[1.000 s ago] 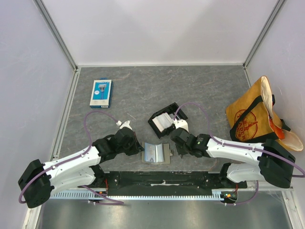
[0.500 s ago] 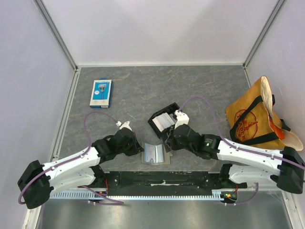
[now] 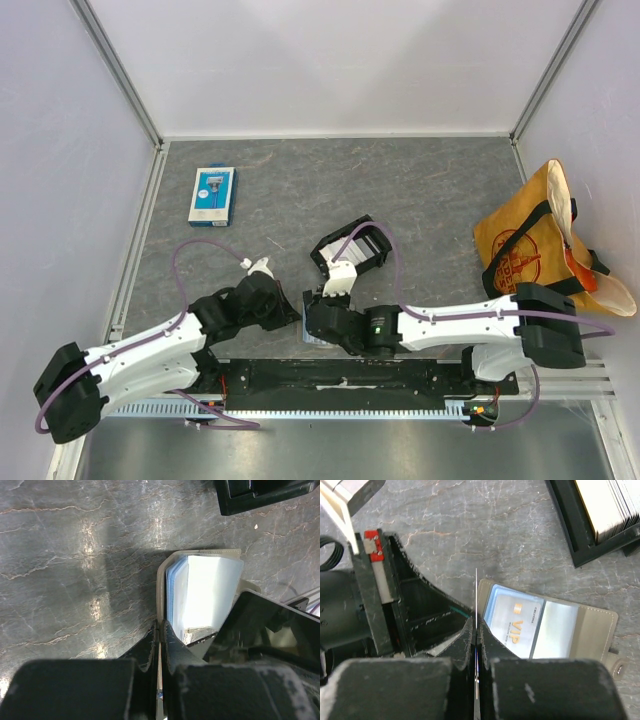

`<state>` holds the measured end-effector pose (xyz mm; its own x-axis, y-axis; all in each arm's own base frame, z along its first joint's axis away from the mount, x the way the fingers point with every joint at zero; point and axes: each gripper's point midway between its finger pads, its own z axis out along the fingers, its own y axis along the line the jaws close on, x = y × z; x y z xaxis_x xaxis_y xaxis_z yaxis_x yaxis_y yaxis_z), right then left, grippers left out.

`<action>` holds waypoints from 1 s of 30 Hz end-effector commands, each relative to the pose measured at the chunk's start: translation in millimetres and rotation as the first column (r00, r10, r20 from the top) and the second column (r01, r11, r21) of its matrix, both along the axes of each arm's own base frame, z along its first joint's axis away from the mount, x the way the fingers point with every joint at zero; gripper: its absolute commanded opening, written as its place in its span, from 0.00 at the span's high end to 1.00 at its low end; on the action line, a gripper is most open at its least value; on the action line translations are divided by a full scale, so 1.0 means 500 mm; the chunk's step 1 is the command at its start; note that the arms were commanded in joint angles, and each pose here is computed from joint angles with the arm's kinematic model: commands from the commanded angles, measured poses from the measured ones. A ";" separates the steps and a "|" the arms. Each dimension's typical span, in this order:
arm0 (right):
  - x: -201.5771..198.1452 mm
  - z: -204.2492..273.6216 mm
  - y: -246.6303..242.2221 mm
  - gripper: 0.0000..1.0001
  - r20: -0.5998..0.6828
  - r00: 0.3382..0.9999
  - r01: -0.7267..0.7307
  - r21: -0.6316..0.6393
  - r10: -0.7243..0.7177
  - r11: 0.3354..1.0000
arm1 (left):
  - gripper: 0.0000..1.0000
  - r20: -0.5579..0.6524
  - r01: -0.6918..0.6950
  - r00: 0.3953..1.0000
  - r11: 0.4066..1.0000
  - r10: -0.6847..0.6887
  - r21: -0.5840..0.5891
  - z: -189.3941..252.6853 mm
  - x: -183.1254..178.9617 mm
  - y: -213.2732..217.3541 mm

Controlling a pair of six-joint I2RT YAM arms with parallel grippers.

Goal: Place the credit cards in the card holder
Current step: Turn over the card slot in the card holder.

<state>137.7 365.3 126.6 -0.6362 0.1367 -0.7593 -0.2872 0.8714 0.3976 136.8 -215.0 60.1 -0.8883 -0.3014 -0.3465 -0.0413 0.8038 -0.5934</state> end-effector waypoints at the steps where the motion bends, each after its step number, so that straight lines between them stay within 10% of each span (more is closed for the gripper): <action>1: 0.035 0.040 0.026 1.00 0.064 0.992 0.104 0.074 -0.109 0.992 | 0.98 0.008 -0.033 0.999 0.998 0.034 -0.061 0.018 0.006 -0.010; 30: 0.032 -0.029 0.029 1.00 0.071 0.995 0.081 -0.070 -0.076 0.994 | 0.98 0.007 -0.045 0.999 0.997 0.046 -0.069 0.020 0.007 -0.010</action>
